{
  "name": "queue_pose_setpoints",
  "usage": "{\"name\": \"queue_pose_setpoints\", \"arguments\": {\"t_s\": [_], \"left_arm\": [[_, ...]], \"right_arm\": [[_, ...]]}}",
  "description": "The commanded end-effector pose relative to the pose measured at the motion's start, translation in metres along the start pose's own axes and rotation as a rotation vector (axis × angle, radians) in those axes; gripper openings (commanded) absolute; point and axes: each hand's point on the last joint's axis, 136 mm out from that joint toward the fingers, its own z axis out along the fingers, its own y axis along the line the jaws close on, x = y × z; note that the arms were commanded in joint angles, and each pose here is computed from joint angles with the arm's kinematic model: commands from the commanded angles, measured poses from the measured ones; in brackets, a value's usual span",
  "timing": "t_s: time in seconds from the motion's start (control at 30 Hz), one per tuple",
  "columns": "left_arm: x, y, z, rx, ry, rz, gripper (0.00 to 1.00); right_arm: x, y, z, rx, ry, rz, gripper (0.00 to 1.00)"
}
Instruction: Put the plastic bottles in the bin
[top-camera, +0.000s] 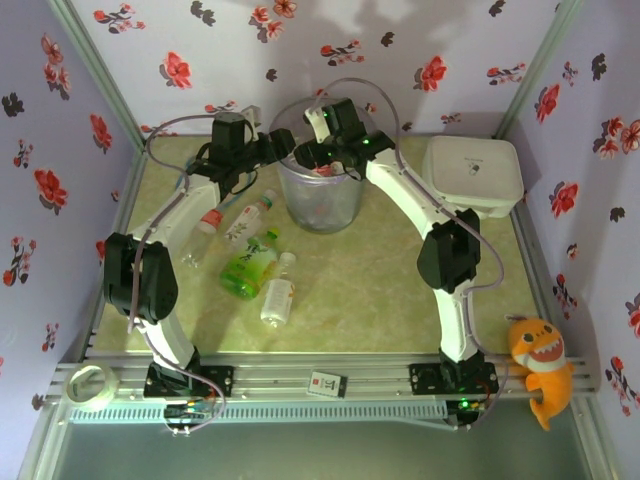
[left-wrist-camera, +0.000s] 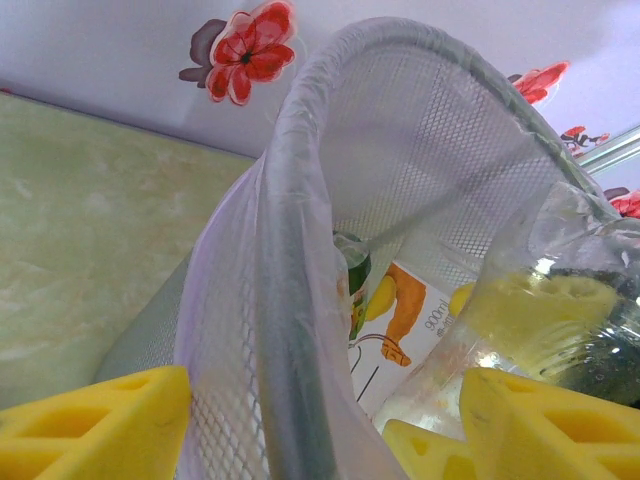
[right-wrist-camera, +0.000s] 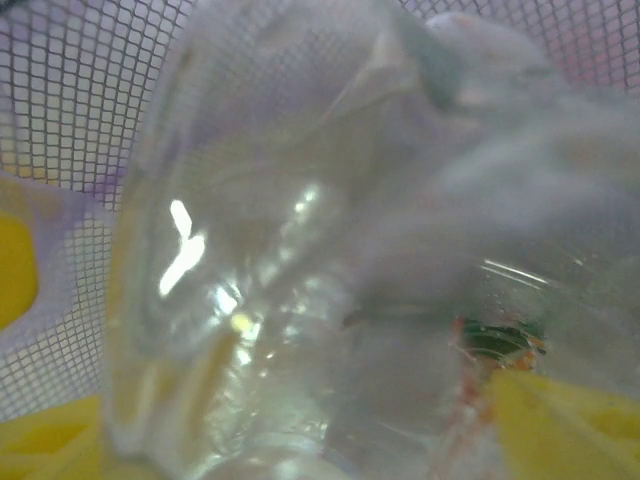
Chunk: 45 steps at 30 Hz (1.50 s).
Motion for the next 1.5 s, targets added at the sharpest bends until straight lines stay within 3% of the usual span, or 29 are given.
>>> {"name": "queue_pose_setpoints", "arguments": {"t_s": [0.0,0.4,0.57,0.8,0.9,1.0,1.07,1.47], "left_arm": [[0.026,0.016,0.009,-0.046,0.082,-0.002,0.72],[0.026,0.015,0.007,-0.047,0.082,0.000,0.72],[0.025,0.015,0.007,-0.046,0.081,0.000,0.72],[0.026,0.015,0.007,-0.048,0.082,-0.001,0.72],[0.027,0.015,0.007,-0.048,0.083,-0.002,0.72],[0.027,0.016,0.006,-0.048,0.083,-0.001,0.72],[0.026,0.015,0.006,-0.048,0.081,-0.001,0.72],[0.027,0.016,0.007,-0.048,0.083,-0.005,0.72]], "right_arm": [[0.018,-0.026,0.003,0.069,0.075,0.019,0.82],[-0.040,-0.030,-0.062,0.101,-0.080,0.032,0.79],[-0.045,-0.029,-0.074,0.098,-0.093,0.039,0.79],[-0.042,-0.028,-0.072,0.086,-0.071,0.041,0.84],[-0.039,-0.031,-0.068,0.091,-0.052,0.049,0.77],[-0.033,-0.034,-0.064,0.103,-0.028,0.061,0.57],[-0.027,-0.037,-0.059,0.114,-0.013,0.062,0.51],[0.004,-0.040,-0.006,0.049,0.085,0.099,0.51]]}}
